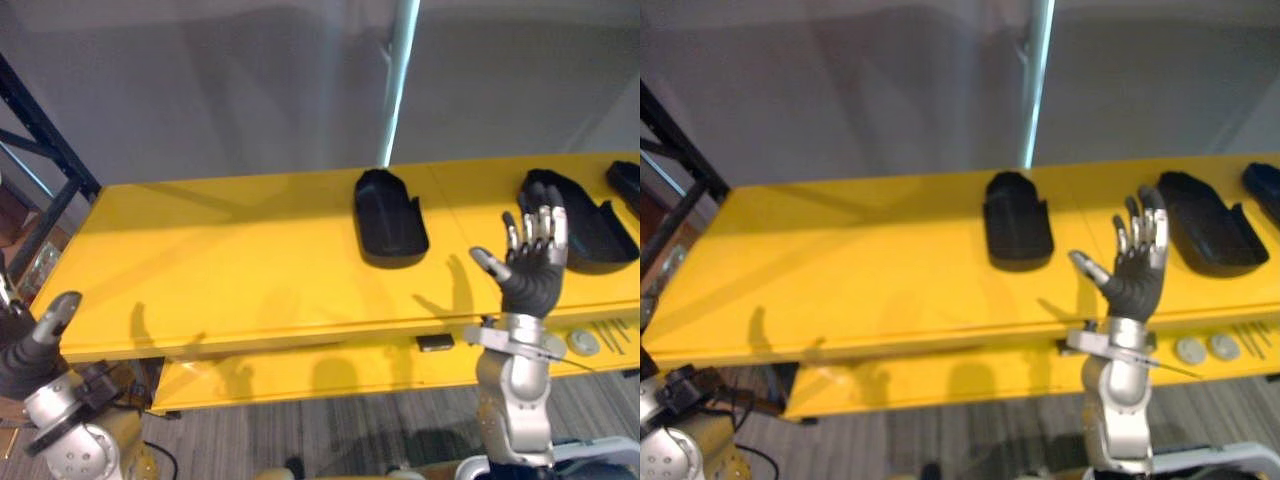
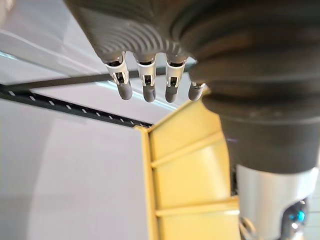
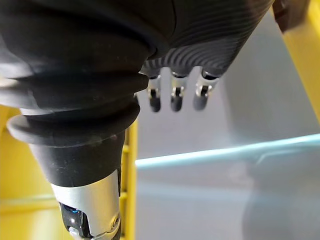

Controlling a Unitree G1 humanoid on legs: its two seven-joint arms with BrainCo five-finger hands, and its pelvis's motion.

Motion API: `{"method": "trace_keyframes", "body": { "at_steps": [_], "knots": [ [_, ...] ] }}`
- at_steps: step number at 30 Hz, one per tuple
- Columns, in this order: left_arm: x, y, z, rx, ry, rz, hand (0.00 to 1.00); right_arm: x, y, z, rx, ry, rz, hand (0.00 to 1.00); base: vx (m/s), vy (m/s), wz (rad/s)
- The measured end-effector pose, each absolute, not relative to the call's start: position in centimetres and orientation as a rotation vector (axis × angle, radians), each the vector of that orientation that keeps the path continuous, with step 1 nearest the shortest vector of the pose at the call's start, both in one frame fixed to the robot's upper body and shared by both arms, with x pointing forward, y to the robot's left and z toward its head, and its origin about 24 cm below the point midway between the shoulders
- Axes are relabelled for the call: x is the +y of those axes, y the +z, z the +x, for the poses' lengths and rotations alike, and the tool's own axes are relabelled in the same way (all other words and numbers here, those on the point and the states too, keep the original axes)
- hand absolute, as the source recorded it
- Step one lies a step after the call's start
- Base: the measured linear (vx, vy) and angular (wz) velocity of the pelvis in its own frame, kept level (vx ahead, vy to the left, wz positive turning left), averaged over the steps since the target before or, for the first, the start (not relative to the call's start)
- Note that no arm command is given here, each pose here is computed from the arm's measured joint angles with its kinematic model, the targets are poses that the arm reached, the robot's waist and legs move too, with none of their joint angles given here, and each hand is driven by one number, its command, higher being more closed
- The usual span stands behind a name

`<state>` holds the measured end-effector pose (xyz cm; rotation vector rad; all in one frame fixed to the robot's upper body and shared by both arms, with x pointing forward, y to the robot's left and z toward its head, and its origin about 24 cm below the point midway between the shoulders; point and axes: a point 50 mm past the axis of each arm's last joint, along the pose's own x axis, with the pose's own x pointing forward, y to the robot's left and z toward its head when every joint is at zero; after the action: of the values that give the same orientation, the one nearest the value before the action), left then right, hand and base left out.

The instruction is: Walk over and take plastic housings, then place them on the shelf

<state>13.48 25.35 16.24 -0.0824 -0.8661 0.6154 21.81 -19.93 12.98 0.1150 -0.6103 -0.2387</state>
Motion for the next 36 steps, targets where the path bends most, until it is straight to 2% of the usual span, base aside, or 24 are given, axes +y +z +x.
{"method": "trace_keyframes", "body": {
  "at_steps": [4, 6, 9, 12, 15, 16, 20, 23, 26, 28, 30, 33, 36],
  "knots": [
    [24.5, 17.5, 14.5, -0.939, 0.497, -0.091, 0.00, -21.2, 12.8, 21.4, -0.603, -0.284, 0.076, 0.00, -0.03, 0.035, -0.31],
    [23.0, 18.3, 15.7, -0.982, 0.359, -0.130, 0.00, -22.3, 12.8, 21.0, -0.594, -0.341, 0.029, 0.00, -0.03, 0.038, -0.57],
    [21.3, 18.4, 17.1, -0.981, 0.260, -0.211, 0.00, -23.6, 12.5, 20.5, -0.568, -0.412, -0.011, 0.00, 0.02, 0.024, -0.74],
    [18.9, 17.5, 19.4, -0.909, 0.148, -0.277, 0.00, -26.4, 11.6, 18.4, -0.506, -0.549, -0.078, 0.00, -0.01, -0.008, -1.05],
    [15.8, 17.4, 21.1, -0.871, 0.031, -0.337, 0.00, -29.4, 10.8, 14.8, -0.438, -0.718, -0.163, 0.00, 0.00, -0.041, -0.98],
    [13.9, 17.3, 22.2, -0.838, -0.031, -0.333, 0.00, -30.7, 10.3, 12.7, -0.392, -0.803, -0.203, 0.00, 0.03, -0.050, -0.89],
    [10.1, 17.5, 23.6, -0.779, -0.141, -0.348, 0.00, -31.4, 9.3, 9.2, -0.370, -0.942, -0.206, 0.00, 0.05, -0.026, -0.65],
    [8.4, 17.9, 23.8, -0.763, -0.190, -0.335, 0.00, -30.3, 9.2, 8.5, -0.415, -0.957, -0.148, 0.00, 0.02, -0.016, -0.44],
    [8.7, 17.4, 24.2, -0.713, -0.147, -0.325, 0.00, -28.9, 9.6, 9.6, -0.455, -0.852, -0.116, 0.00, -0.03, -0.019, -0.36],
    [10.4, 16.8, 24.2, -0.685, -0.055, -0.309, 0.00, -27.8, 10.2, 11.6, -0.509, -0.732, -0.083, 0.00, -0.09, 0.003, -1.00],
    [13.8, 16.0, 23.1, -0.674, 0.084, -0.295, 0.00, -26.9, 12.6, 14.9, -0.633, -0.556, -0.093, 0.00, -0.15, 0.100, -1.00],
    [16.7, 14.6, 21.4, -0.650, 0.194, -0.264, 0.00, -26.0, 14.1, 17.3, -0.701, -0.461, -0.048, 0.00, -0.21, 0.141, -0.23],
    [17.5, 14.2, 20.1, -0.661, 0.224, -0.275, 0.00, -24.7, 13.7, 18.1, -0.671, -0.387, 0.006, 0.00, -0.14, 0.077, 0.32]
  ]
}}
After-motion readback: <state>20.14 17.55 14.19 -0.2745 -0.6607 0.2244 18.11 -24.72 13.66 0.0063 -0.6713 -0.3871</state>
